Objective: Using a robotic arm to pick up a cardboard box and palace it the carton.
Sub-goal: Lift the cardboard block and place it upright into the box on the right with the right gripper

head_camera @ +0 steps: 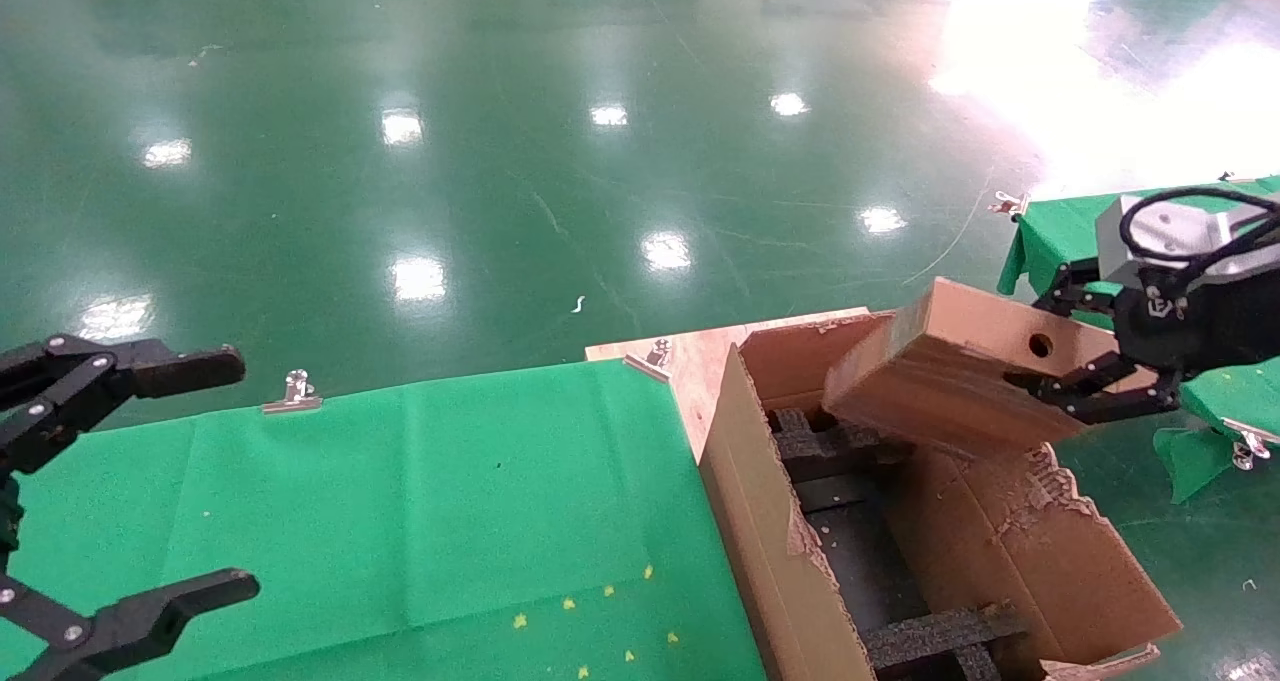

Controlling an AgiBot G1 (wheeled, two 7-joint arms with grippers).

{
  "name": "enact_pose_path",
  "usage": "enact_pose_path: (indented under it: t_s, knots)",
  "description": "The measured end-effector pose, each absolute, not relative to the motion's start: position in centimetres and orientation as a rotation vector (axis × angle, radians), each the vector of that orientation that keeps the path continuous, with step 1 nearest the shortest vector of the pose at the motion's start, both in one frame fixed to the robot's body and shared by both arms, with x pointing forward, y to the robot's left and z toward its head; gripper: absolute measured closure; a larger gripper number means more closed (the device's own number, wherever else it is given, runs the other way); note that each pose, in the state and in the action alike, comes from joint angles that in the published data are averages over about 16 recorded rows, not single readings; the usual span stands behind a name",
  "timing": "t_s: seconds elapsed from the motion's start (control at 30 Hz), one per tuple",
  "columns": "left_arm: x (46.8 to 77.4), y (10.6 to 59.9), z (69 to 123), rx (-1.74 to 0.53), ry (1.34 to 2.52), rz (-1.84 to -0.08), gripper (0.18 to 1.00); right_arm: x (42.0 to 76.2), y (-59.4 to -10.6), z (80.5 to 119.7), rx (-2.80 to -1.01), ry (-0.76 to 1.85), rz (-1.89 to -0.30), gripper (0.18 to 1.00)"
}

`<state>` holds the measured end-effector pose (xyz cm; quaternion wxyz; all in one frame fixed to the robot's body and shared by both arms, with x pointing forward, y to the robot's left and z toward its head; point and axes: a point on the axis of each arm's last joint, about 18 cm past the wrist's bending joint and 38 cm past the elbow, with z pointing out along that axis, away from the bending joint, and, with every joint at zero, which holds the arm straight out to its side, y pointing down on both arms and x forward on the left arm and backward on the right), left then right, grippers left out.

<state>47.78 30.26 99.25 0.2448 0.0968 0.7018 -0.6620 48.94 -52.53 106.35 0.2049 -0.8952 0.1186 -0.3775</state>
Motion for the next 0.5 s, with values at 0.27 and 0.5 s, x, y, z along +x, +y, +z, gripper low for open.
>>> enact_pose_path:
  t_s: [0.27, 0.5]
  knots:
    - [47.8, 30.3, 99.2, 0.264, 1.916, -1.807, 0.183, 49.1, -52.9, 105.8, -2.444, 0.407, -1.034, 0.874]
    - [47.8, 30.3, 99.2, 0.264, 1.916, -1.807, 0.183, 49.7, -53.5, 104.9, -2.352, 0.615, -0.970, 0.875]
